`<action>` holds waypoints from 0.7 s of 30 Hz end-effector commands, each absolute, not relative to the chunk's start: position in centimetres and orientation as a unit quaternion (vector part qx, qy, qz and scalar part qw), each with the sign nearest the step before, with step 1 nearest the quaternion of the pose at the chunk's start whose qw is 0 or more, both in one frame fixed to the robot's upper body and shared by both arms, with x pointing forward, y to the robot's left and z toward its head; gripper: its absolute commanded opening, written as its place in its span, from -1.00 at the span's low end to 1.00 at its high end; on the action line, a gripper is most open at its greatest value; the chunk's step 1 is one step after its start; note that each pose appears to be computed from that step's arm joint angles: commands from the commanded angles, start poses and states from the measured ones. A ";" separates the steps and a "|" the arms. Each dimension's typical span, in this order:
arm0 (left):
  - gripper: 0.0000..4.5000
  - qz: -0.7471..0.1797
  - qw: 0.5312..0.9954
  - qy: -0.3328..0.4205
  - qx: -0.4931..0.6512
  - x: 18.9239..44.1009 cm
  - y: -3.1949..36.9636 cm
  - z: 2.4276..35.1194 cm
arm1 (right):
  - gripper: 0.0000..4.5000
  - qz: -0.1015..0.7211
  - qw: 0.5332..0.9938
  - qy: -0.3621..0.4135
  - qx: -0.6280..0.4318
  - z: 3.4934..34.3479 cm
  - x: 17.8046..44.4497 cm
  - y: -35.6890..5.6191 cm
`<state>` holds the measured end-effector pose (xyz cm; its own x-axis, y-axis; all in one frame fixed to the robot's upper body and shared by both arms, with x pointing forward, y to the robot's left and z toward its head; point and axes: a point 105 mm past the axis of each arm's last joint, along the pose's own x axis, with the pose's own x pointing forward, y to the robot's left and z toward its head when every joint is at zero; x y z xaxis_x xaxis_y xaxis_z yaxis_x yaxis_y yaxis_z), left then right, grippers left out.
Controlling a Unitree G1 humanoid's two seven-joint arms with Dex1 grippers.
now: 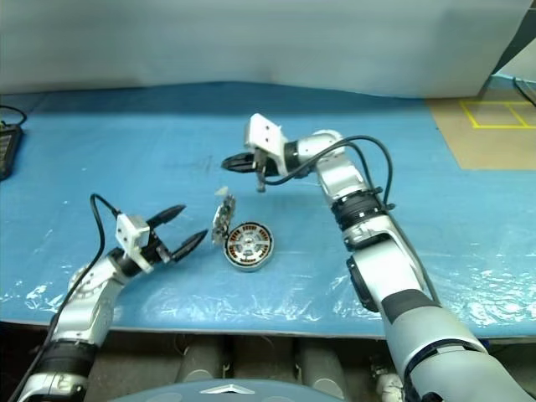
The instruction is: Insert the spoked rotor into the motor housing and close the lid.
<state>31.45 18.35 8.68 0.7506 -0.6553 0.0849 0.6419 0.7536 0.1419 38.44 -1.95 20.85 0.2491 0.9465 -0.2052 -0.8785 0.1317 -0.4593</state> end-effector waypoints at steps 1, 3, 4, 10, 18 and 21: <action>1.00 -0.335 0.940 -0.049 0.041 33.3 17.7 8.7 | -0.99 0.562 0.785 -0.098 -0.240 23.3 39.2 -4.3; 0.82 -0.338 0.940 -0.051 0.021 34.3 17.0 9.2 | -1.00 0.549 0.796 -0.091 -0.236 23.2 39.2 -5.9; 0.72 -0.341 0.939 -0.051 0.012 34.5 16.8 9.4 | -1.00 0.545 0.800 -0.089 -0.235 23.1 39.1 -6.3; -0.21 -0.391 0.918 -0.067 0.005 34.6 15.0 10.8 | -1.00 0.489 0.834 -0.020 -0.256 19.4 38.6 -11.3; -1.00 -0.412 0.905 -0.099 -0.020 34.4 14.6 12.8 | -1.00 0.482 0.842 0.073 -0.232 13.5 36.0 -13.6; -1.00 -0.455 0.884 -0.094 -0.043 33.4 13.5 13.2 | -1.00 0.520 0.823 0.117 -0.196 10.5 33.7 -13.0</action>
<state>33.95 14.04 11.81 0.6165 -0.7702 0.1634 0.7812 0.6242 -0.0047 34.44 -13.84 9.98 0.4703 0.7779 -0.4167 -0.8825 0.4200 -0.2118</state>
